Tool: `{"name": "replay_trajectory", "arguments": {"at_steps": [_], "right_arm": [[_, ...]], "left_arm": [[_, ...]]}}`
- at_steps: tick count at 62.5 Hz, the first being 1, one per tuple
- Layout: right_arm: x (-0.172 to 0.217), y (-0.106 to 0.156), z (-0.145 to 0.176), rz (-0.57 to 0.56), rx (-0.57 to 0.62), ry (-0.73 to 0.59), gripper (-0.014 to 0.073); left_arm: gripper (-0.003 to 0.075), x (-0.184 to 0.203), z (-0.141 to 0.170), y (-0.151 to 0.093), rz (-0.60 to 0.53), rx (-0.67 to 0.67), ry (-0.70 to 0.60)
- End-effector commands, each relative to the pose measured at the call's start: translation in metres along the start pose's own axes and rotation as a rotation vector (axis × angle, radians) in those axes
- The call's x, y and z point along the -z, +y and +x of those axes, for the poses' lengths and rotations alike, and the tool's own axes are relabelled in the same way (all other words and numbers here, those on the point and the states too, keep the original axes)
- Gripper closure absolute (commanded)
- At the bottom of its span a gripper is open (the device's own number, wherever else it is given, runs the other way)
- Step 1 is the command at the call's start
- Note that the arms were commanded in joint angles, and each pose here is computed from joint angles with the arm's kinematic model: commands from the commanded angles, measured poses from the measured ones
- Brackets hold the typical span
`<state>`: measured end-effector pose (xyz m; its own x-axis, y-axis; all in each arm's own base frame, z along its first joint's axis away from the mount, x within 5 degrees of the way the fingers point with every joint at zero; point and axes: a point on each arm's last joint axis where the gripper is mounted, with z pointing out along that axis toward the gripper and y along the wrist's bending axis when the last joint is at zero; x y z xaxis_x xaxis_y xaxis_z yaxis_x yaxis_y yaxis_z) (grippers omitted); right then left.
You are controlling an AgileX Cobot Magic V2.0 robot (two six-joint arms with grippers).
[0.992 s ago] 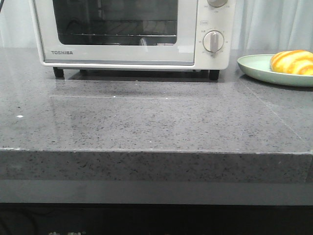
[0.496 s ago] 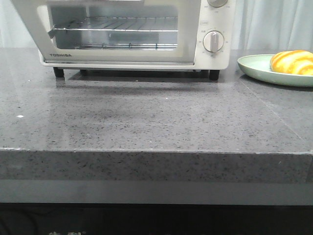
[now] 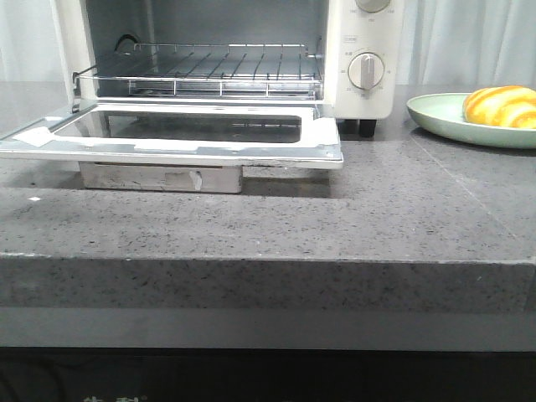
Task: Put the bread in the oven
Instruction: 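Lower the right gripper over the striped bread and close on it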
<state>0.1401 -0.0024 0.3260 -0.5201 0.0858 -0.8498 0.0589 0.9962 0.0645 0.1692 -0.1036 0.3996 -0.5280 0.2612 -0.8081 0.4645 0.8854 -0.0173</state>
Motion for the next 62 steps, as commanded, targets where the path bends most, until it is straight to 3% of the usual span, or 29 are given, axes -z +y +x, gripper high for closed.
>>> {"name": "replay_trajectory", "arguments": {"at_steps": [1,37,62], "right_arm": [[0.002,0.001,-0.027,0.0,-0.009,-0.06,0.0],[-0.115,-0.002,-0.116,0.05,-0.038,0.204,0.0],[-0.198,-0.004,-0.126,0.058,-0.039,0.309,0.0]], "left_arm": [[0.0738,0.019,-0.003,0.007,-0.06,0.023,-0.096],[0.0738,0.027,0.001,0.008,-0.061,0.024,-0.116],[0.0738,0.027,0.001,0.008,-0.061,0.024,-0.116]]}}
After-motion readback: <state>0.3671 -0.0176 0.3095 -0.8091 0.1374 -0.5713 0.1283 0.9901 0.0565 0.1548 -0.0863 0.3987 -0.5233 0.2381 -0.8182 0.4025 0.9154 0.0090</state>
